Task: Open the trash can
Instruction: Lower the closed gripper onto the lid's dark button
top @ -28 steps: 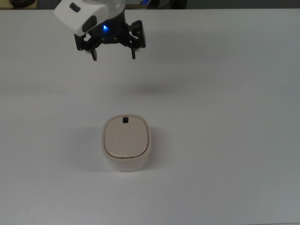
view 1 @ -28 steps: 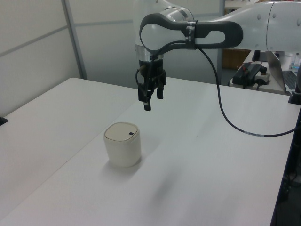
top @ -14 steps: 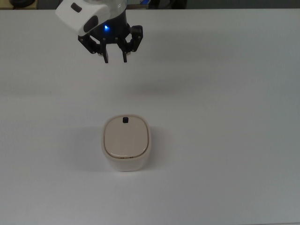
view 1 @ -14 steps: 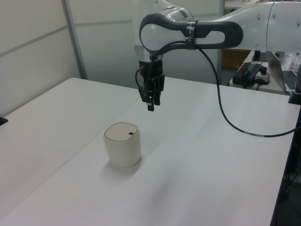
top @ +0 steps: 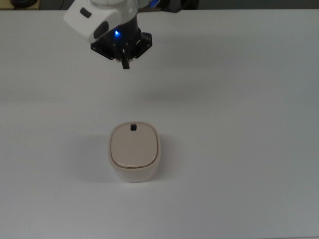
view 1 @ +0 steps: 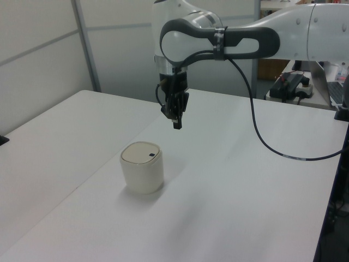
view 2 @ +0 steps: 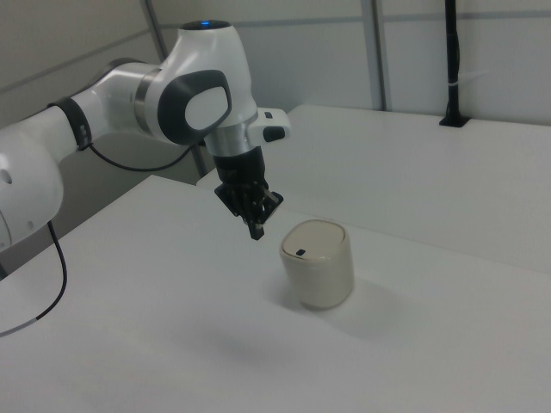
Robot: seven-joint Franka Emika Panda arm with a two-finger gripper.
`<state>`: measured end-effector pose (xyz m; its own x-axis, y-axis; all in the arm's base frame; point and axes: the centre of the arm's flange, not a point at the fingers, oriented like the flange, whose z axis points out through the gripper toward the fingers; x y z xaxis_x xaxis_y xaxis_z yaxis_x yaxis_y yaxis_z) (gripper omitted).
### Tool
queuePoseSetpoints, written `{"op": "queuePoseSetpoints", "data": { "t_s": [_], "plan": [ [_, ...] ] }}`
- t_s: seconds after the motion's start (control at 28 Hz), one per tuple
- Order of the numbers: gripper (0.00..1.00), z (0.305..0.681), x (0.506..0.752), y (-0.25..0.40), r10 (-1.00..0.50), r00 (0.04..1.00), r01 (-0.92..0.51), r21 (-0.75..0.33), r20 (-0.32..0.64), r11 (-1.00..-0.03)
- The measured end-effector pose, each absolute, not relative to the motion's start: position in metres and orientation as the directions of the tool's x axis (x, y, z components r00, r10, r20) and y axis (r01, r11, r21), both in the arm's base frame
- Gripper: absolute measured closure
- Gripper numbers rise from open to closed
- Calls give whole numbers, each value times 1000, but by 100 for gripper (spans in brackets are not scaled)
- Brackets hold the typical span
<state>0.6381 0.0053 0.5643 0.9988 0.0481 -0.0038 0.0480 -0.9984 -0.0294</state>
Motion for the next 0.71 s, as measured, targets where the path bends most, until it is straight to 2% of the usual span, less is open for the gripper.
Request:
{"op": "queuePoseSetpoints", "data": {
  "t_s": [0.39, 0.71],
  "plan": [
    [99, 525, 678, 19, 63, 991, 66, -22, 120, -998],
    [99, 468, 709, 31, 76, 981, 81, -20, 178, -997]
  ]
}}
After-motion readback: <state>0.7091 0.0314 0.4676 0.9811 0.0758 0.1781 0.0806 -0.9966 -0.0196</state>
